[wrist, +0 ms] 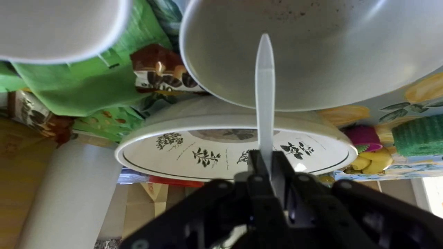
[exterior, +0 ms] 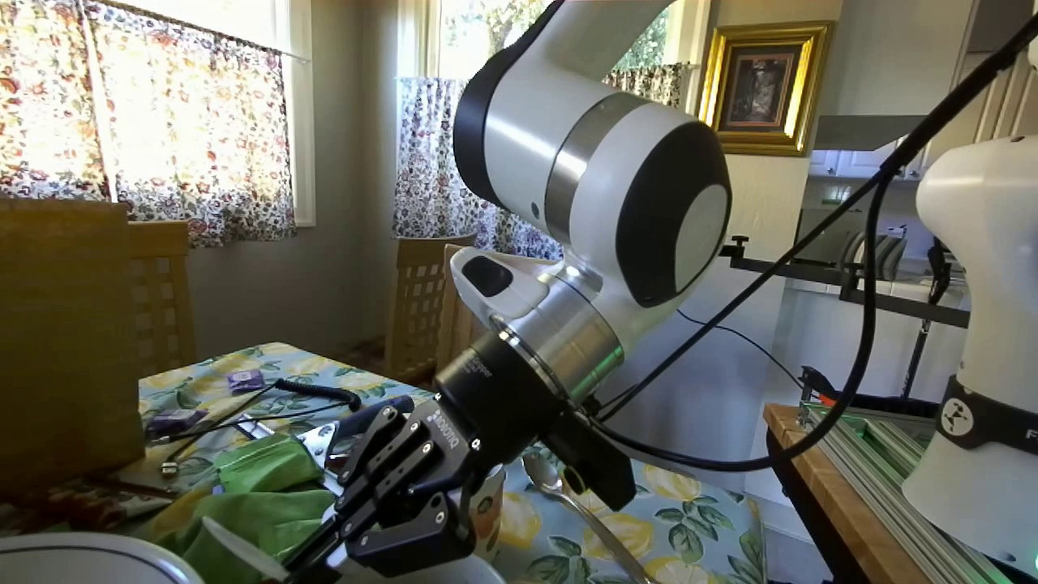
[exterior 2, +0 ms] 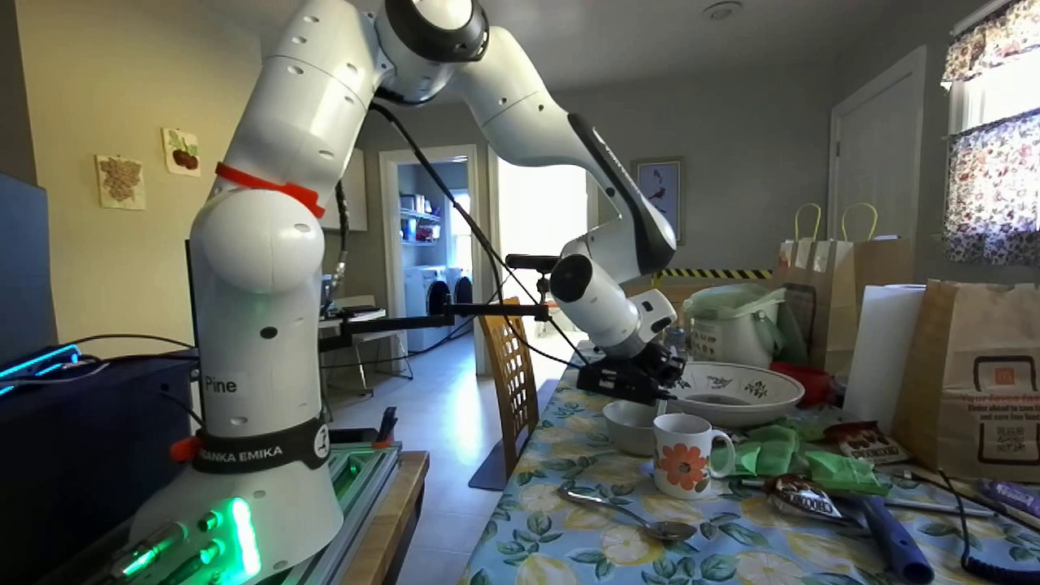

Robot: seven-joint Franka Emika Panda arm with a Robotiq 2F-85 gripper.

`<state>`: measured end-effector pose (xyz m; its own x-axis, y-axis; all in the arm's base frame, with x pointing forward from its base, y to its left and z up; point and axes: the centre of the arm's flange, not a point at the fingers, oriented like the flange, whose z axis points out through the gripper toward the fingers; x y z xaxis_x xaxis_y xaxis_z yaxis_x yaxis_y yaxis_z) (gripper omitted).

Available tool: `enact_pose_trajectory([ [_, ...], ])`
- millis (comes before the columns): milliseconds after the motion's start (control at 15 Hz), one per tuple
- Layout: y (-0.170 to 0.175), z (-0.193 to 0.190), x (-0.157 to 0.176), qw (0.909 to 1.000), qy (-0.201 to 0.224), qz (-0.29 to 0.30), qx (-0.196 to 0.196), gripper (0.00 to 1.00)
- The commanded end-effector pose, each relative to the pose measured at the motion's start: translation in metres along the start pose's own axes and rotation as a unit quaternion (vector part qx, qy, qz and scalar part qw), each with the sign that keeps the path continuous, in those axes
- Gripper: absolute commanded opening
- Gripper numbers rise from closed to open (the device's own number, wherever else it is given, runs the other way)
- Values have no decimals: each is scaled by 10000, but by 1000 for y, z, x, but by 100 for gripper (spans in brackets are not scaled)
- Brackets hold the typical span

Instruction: Use the plastic knife to stir the contents of the small white bowl

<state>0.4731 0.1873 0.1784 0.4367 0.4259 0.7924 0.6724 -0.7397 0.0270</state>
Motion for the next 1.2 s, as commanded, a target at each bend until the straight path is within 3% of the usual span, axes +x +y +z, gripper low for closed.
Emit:
enact_pose_trajectory([
  [0,-22,16,-17,9998,189,-93,-49,3],
  [1133,-30,35,-32,9986,508,-51,140,3],
])
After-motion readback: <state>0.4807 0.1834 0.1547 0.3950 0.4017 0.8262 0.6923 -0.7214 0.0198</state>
